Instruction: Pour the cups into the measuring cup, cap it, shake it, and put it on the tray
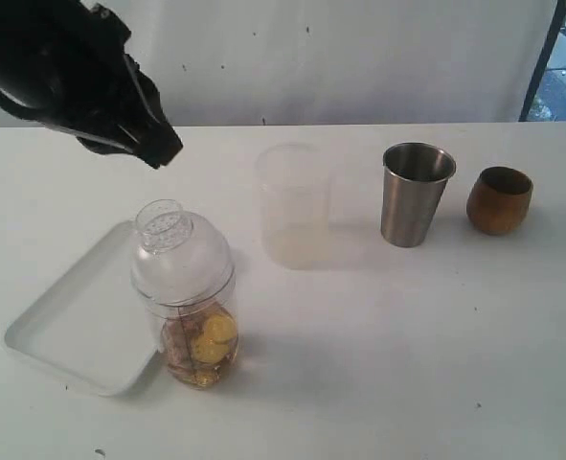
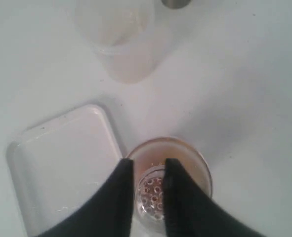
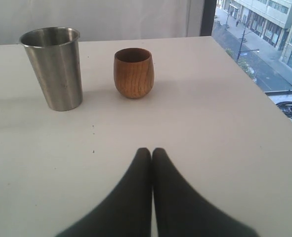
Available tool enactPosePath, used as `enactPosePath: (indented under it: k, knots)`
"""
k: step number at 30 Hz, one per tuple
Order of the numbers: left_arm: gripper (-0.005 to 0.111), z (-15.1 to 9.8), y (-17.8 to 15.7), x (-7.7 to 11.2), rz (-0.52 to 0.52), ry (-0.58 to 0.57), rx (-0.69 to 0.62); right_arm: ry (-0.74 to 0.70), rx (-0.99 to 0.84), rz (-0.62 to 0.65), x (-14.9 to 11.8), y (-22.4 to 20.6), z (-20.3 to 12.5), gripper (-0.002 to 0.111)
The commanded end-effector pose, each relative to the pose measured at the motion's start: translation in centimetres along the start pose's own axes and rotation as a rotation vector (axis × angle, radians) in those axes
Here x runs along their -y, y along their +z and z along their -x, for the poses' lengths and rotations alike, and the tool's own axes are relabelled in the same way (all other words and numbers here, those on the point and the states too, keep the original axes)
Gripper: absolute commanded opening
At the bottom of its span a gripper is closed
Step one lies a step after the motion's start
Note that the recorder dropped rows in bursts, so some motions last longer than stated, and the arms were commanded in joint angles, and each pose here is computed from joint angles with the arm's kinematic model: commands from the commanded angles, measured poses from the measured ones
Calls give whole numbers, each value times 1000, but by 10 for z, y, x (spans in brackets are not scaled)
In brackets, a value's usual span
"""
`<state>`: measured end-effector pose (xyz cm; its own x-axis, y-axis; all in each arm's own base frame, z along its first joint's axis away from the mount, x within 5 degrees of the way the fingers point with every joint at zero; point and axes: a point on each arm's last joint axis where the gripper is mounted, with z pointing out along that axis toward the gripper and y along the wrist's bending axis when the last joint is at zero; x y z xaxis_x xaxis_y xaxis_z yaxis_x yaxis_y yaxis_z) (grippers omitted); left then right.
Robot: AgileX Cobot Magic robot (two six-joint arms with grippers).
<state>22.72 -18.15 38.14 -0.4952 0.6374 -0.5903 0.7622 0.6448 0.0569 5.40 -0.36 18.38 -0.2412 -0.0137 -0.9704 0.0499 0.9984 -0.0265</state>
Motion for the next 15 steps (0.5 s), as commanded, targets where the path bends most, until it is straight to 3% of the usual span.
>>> enactPosePath:
  k: [1,3,5,8,10,15]
  knots:
    - [0,-2,-31,5,18,3,136,4,13,-10,1,0,1,0]
    - [0,-10,-43,11,2,-39,295,4,13,-10,1,0,1,0]
    - [0,-36,-47,16,26,-111,505,4,13,-10,1,0,1,0]
    - [0,-60,-41,18,44,-196,652,4,13,-10,1,0,1,0]
    - [0,-86,-19,20,57,-220,622,4,13,-10,1,0,1,0]
    - [0,-101,15,17,80,-232,569,4,13,-10,1,0,1,0]
